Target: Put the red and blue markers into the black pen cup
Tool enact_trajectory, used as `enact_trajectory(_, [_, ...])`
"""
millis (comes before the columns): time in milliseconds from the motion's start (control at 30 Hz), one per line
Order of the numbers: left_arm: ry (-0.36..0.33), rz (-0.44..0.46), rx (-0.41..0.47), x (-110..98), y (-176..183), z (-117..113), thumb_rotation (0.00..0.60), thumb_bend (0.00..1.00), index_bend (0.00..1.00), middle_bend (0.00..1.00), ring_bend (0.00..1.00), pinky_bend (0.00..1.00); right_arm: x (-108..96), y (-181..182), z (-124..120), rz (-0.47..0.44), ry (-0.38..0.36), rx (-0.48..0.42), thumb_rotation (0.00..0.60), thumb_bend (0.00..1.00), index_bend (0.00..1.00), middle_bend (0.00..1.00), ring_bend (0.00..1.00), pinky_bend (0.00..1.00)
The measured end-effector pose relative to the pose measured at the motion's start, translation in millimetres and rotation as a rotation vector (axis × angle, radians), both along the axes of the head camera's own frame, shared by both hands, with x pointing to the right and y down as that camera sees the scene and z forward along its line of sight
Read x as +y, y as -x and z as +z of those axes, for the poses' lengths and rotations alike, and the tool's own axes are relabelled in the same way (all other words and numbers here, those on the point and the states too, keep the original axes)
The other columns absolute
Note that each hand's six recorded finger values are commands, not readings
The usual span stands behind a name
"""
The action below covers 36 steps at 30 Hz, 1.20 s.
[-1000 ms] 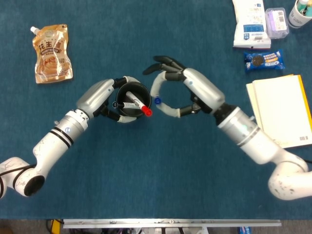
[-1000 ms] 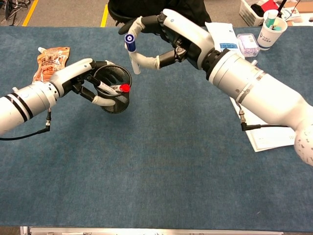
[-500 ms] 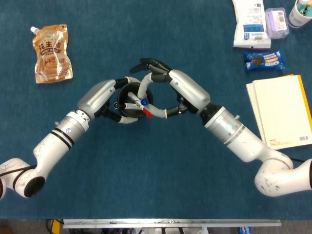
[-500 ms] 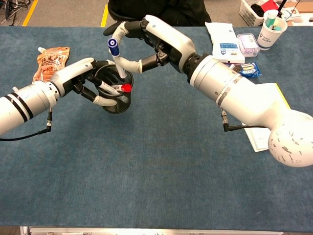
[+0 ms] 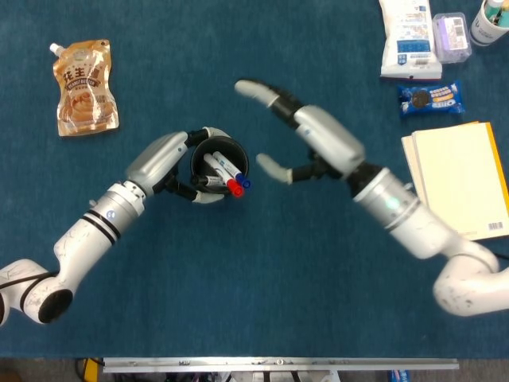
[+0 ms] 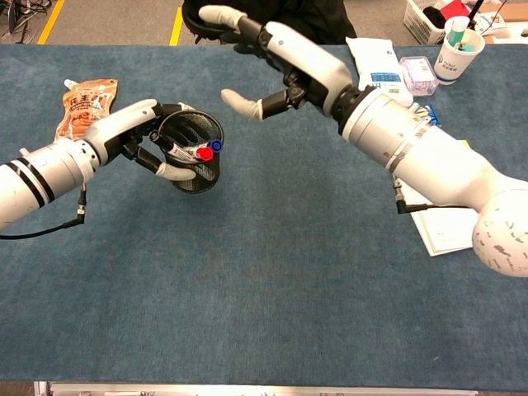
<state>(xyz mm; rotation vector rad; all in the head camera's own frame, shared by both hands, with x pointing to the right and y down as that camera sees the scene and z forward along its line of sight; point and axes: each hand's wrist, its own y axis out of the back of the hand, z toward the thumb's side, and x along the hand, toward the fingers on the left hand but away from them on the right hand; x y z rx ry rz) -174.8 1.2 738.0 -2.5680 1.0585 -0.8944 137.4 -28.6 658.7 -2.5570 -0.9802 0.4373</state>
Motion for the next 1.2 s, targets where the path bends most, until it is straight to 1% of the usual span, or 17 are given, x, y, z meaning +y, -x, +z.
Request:
enact_trajectory(133, [0.007,0.007,-0.001,1.2,-2.6,3.1,0.600,0.17,0.28,0.34,0.31,0.26,-14.5,-28.8,-13.6,0.046,-0.096,0.054,0.600,0.39,0.05,0.04,0.00,0.00])
enact_trajectory(233, [0.011,0.010,0.002,1.6,-5.9,6.1,0.600,0.17,0.28,0.34,0.31,0.26,-23.0,-50.6,-20.9,0.082,-0.136,0.096,0.600,0.39,0.05,0.04,0.00,0.00])
enact_trajectory(433, [0.017,0.020,-0.012,0.7,-10.7,16.7,0.600,0.17,0.27,0.34,0.31,0.26,-30.7,-85.3,-26.7,0.150,-0.155,0.148,0.600,0.39,0.05,0.04,0.00,0.00])
enact_trajectory(633, [0.023,0.005,-0.046,-2.8,-4.6,31.2,0.600,0.17,0.26,0.33,0.30,0.26,-30.3,-103.8,-25.4,0.174,-0.150,0.170,0.600,0.39,0.05,0.04,0.00,0.00])
enact_trajectory(733, [0.034,-0.003,-0.054,-2.4,-0.7,37.5,0.600,0.17,0.22,0.29,0.23,0.24,-32.7,-111.8,-25.1,0.192,-0.150,0.180,0.600,0.39,0.05,0.04,0.00,0.00])
enact_trajectory(833, [0.039,0.011,-0.071,-0.6,2.4,41.5,0.600,0.17,0.13,0.23,0.16,0.20,-33.8,-116.9,-25.7,0.202,-0.148,0.185,0.600,0.39,0.04,0.04,0.00,0.00])
enact_trajectory(967, [0.029,0.025,-0.084,-1.2,7.1,39.3,0.600,0.17,0.01,0.12,0.05,0.15,-35.9,-123.3,-27.9,0.215,-0.156,0.191,0.600,0.39,0.04,0.04,0.00,0.00])
enact_trajectory(1067, [0.006,0.029,-0.084,-2.9,11.5,32.6,0.600,0.17,0.00,0.08,0.02,0.14,-38.3,-128.5,-30.0,0.224,-0.165,0.199,0.600,0.39,0.04,0.04,0.00,0.00])
enact_trajectory(1200, [-0.031,0.036,-0.092,-5.1,21.2,19.4,0.600,0.17,0.00,0.07,0.02,0.14,-39.8,-137.1,-31.7,0.229,-0.177,0.225,0.600,0.39,0.04,0.04,0.00,0.00])
